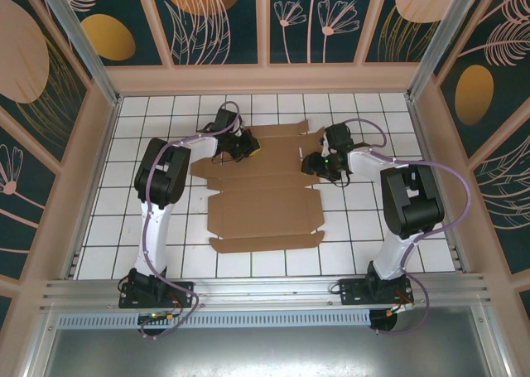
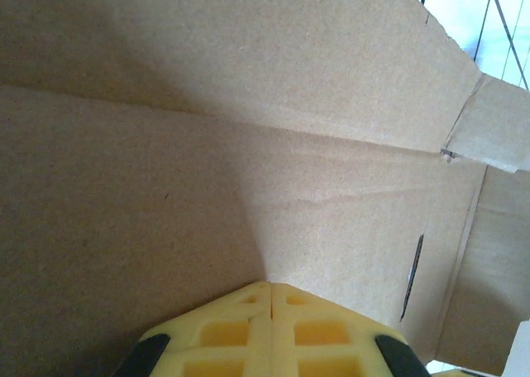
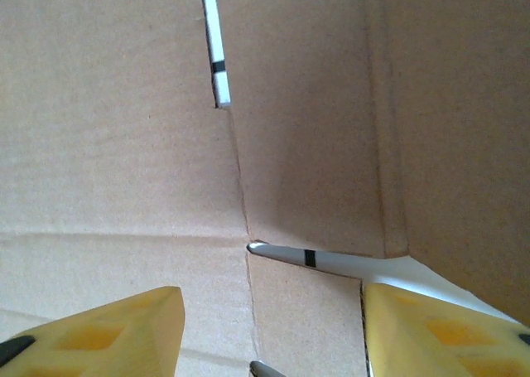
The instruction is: Fold the paper box
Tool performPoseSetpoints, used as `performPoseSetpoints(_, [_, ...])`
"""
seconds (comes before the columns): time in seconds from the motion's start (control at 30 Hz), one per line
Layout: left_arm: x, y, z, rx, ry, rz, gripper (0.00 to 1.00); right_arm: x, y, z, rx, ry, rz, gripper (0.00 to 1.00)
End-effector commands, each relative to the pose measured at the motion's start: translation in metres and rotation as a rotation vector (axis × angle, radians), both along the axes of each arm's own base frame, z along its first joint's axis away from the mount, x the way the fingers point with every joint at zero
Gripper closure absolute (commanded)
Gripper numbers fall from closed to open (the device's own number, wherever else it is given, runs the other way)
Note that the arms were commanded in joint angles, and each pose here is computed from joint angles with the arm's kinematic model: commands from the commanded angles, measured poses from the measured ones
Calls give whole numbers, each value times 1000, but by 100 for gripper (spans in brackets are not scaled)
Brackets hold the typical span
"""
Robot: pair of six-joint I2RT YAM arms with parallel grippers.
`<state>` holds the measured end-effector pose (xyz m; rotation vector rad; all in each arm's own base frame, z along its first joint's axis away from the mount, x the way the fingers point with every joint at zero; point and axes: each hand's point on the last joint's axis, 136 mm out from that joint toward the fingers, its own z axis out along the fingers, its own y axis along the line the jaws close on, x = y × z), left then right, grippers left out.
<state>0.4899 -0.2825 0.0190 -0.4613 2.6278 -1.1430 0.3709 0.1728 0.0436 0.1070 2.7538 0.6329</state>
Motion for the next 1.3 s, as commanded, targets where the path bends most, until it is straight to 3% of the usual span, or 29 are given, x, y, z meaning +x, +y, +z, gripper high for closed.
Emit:
performPoseSetpoints(0.0, [-22,16,-44,69,149,23,100,-8,33,27,75,-26,86,43])
performPoseSetpoints(0.4, [-22,17,-43,67,151,27,100,-17,69,35,118,-25,144,47])
performPoseSetpoints(0.7, [-22,17,-38,65,141,26,100,-15,75,-1,28,26,152,48])
performPoseSetpoints(1.0, [-22,8,-27,-21,135,34,100,22,44,113,-111,-300,91,39])
performPoseSetpoints(1.1, [-21,-2,-22,-56,135,39,100,26,44,124,-132,-330,91,37])
performPoseSetpoints(1.2, [-20,-24,-8,-179,146,67,100,29,46,115,-152,-337,98,35])
performPoseSetpoints(1.27, [-13,-32,10,-197,107,82,100,30,48,103,-177,-326,104,34])
